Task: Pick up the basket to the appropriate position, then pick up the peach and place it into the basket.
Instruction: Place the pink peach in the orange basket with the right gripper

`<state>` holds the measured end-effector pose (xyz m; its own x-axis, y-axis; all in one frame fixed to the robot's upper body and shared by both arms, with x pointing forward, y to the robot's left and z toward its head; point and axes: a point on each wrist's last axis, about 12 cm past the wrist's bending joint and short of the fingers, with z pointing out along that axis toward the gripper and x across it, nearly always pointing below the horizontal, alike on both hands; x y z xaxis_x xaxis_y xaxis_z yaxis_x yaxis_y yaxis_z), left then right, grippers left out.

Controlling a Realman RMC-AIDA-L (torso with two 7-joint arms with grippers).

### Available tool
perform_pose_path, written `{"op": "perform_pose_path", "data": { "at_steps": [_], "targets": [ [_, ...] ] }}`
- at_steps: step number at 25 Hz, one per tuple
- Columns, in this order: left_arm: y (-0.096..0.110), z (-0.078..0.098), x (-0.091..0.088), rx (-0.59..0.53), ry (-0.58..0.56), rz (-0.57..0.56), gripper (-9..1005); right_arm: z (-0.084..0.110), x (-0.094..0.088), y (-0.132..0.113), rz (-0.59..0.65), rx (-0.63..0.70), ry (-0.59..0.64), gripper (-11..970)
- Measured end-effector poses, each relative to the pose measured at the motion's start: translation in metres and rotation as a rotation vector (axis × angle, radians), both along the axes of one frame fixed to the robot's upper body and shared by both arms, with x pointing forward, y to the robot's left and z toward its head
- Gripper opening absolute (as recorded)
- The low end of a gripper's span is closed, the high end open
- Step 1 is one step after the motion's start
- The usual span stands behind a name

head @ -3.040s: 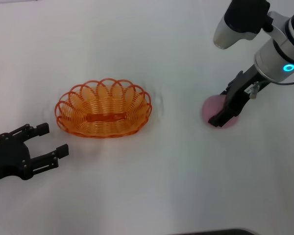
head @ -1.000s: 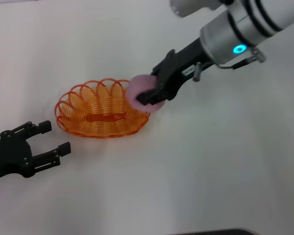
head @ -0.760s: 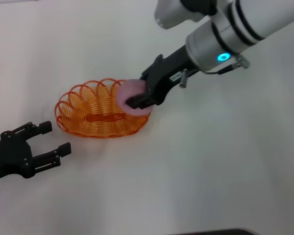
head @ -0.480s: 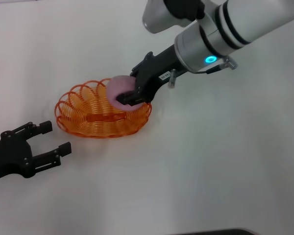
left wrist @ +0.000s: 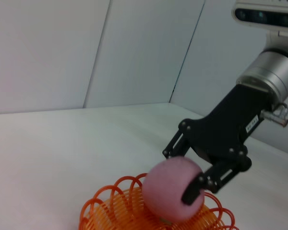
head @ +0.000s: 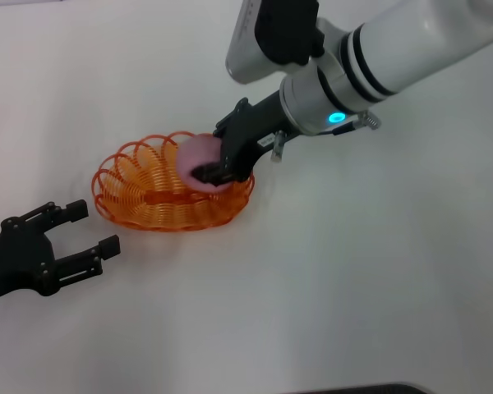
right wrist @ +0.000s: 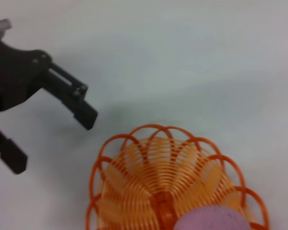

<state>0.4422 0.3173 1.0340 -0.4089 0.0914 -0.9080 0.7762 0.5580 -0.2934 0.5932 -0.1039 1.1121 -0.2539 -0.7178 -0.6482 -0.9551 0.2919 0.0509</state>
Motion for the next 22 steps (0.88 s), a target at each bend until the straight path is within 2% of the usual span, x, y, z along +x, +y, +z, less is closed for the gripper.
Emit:
{"op": "perform_pose_path", "data": {
  "at_steps": [6,22],
  "targets": [
    [0.0004,0.0000,-0.0001,0.001,0.000,0.001,827,-0.0044,-0.0043,0.0000,0.036,0.079,-0.017,560],
    [0.0006,0.0007,0.0007,-0.001,-0.004,0.003,826,-0.0074,-0.0061,-0.0069,0.012,0.132,-0.013,877]
  ]
}}
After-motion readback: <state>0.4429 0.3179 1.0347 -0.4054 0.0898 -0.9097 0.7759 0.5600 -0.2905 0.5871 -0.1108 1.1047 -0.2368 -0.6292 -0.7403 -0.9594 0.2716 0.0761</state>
